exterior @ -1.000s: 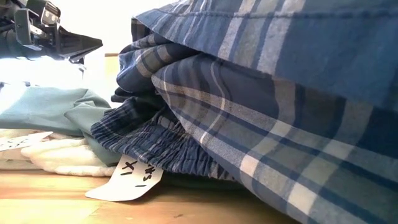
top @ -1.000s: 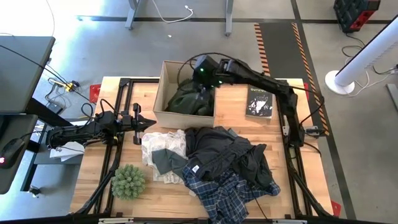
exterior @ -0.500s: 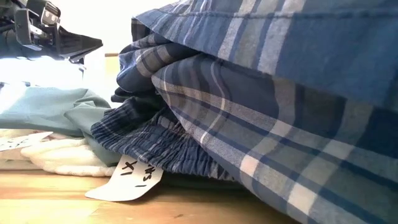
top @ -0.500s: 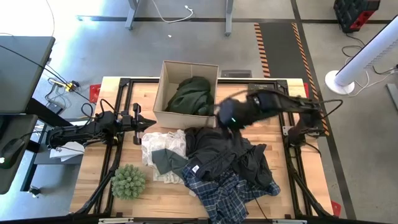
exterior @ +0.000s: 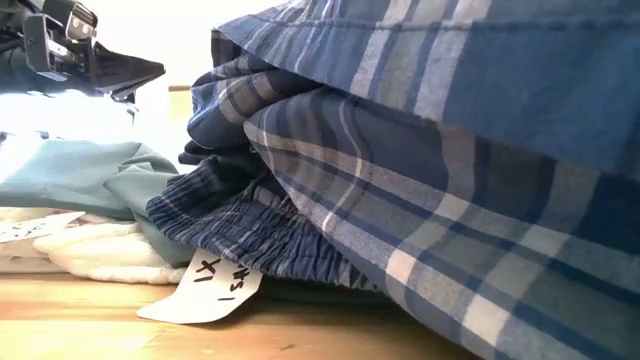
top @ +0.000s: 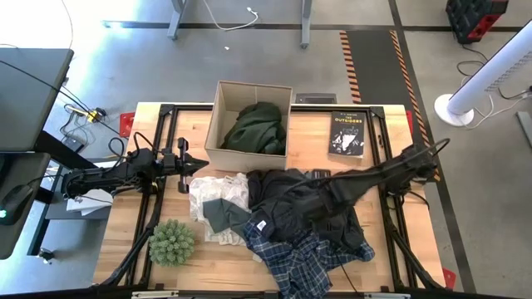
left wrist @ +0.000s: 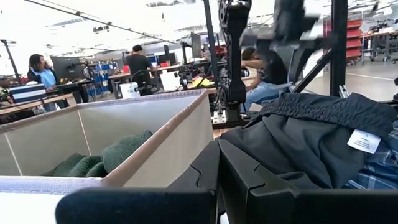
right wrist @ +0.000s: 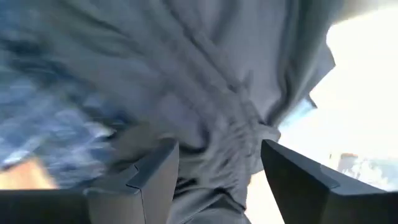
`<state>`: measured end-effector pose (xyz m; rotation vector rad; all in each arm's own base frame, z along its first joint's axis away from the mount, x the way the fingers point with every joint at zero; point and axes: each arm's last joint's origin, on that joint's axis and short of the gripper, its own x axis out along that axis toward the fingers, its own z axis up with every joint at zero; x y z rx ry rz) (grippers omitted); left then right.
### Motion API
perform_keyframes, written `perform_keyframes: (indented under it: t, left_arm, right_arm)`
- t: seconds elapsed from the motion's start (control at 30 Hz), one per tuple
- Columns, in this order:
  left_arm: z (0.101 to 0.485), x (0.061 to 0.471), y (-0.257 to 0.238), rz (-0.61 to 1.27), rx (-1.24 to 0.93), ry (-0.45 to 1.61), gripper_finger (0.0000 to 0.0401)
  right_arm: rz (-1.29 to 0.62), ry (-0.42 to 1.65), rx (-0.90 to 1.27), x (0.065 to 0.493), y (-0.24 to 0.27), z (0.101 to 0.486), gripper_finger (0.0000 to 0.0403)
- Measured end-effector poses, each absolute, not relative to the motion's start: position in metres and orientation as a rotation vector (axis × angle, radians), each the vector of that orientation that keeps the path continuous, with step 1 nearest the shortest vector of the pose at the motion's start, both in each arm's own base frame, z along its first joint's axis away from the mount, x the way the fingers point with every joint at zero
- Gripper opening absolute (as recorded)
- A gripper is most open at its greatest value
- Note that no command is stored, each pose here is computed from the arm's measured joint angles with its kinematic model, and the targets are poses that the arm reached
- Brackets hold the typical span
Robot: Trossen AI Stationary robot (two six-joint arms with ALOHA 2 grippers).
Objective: Sort clothes
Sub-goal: Put the black shorts into the white bin
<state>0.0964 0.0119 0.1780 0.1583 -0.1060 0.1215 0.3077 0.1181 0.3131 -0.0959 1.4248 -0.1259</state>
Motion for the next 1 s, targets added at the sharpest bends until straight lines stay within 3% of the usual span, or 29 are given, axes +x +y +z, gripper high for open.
perform_keyframes:
  t: [0.43,0.57,0.73,0.87,1.0]
  left_arm:
    - [0.178,0.096,0.012,0.121,0.158,-0.106,0.0001]
    - [0.178,0.096,0.012,0.121,0.158,-0.106,0.0001]
    - [0.178,0.096,0.012,0.121,0.158,-0.106,0.0001]
    - [0.178,0.096,0.012,0.121,0.158,-0.106,0.0001]
    - [0.178,0.096,0.012,0.121,0.158,-0.106,0.0001]
  right_arm:
    - [-0.106,1.385,0.236,0.31,0.065,0.171,0.0222]
    - [-0.184,1.361,0.301,0.31,0.056,0.157,0.0176]
    - [-0.215,1.346,0.293,0.312,0.049,0.169,0.003]
    - [-0.295,1.305,0.229,0.311,0.048,0.209,0.0033]
    - [-0.402,1.164,0.149,0.301,0.05,0.28,0.0019]
